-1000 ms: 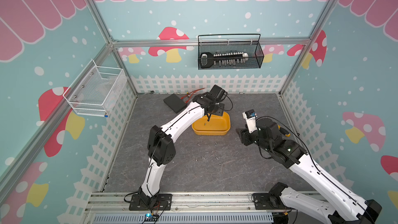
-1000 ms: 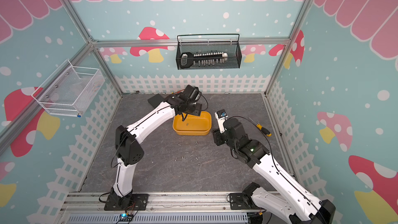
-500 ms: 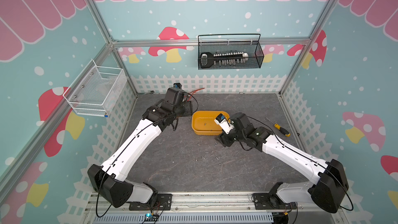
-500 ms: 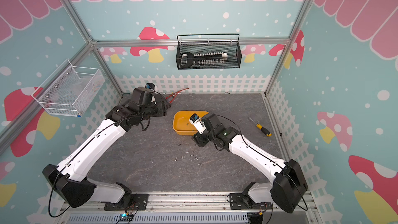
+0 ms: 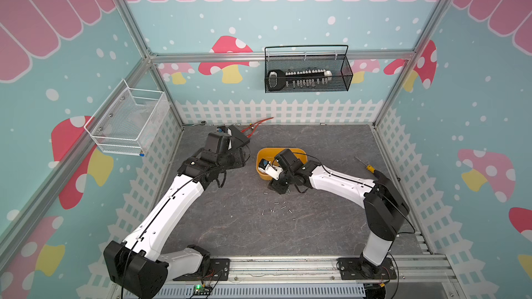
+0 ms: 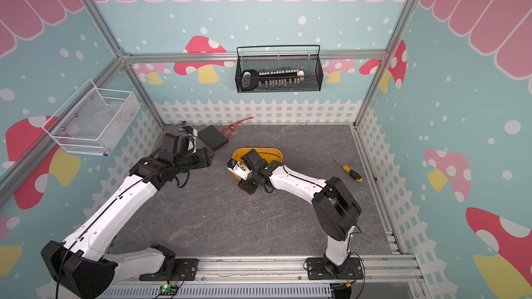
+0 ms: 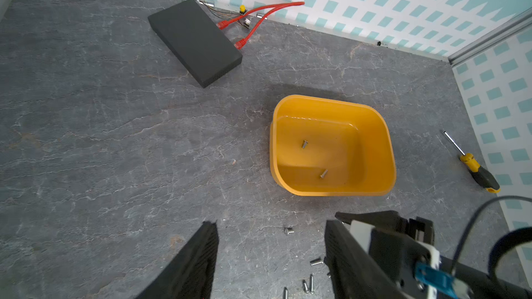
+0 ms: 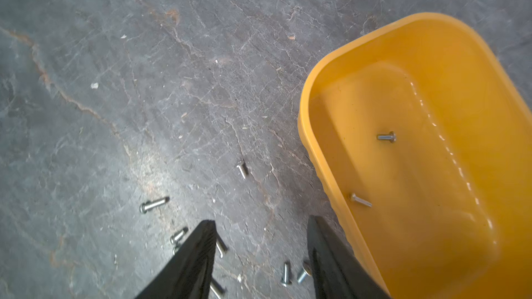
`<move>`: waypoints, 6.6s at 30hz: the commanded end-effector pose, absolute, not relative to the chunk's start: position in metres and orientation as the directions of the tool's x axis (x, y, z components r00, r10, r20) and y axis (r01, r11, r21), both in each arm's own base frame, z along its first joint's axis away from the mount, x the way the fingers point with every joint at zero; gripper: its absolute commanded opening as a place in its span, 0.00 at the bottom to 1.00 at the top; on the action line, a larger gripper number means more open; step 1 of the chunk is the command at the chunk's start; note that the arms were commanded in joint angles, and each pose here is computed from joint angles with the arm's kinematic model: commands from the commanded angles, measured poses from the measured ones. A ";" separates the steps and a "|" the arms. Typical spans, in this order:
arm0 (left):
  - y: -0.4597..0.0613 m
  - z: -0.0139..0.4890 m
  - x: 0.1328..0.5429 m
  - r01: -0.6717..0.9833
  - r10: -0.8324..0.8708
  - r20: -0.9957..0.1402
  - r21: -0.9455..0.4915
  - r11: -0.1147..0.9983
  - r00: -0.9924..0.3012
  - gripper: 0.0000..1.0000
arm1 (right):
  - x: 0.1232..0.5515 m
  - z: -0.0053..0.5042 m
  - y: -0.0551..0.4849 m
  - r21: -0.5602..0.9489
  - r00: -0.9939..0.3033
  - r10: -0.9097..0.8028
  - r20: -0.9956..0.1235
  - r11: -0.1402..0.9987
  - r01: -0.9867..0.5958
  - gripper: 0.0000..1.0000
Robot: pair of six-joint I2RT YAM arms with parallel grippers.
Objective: Put the screws on the desktop into the storage box
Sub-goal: Place the screw in the storage box, then pick up the screw from the center of the board, then place the screw in the storage box.
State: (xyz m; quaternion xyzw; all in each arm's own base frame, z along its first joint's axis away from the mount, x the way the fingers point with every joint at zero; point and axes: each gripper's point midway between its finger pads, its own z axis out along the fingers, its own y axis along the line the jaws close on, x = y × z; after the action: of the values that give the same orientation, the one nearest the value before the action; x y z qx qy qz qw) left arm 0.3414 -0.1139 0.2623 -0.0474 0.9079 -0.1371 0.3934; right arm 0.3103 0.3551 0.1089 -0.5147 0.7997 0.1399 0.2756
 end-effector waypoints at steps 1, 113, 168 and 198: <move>-0.107 0.276 0.340 0.030 -0.232 -0.722 -0.331 0.943 -0.652 0.58 | 0.310 0.111 0.366 -0.073 -0.280 -0.763 -0.582 0.392 -0.917 0.52; -0.103 0.249 0.337 0.060 -0.217 -0.698 -0.349 0.935 -0.682 0.55 | 0.451 0.120 0.326 -0.089 -0.580 -0.633 -0.513 0.711 -0.697 0.00; -0.103 0.242 0.342 0.065 -0.201 -0.700 -0.334 0.940 -0.686 0.55 | 0.489 0.059 0.300 -0.130 -0.648 -0.639 -0.413 0.746 -0.653 0.31; -0.224 0.139 0.231 0.160 0.033 -0.415 -0.273 0.949 -0.909 0.61 | 0.302 0.289 0.125 0.005 -0.535 -0.082 -0.841 0.987 -0.159 0.34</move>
State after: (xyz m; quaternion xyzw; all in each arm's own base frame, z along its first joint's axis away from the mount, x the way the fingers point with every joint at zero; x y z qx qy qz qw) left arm 0.2371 -0.2290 0.1543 0.0784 0.9565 -0.1731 0.2214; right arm 0.3078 0.1287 0.2956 -0.0916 0.8706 0.0285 0.4825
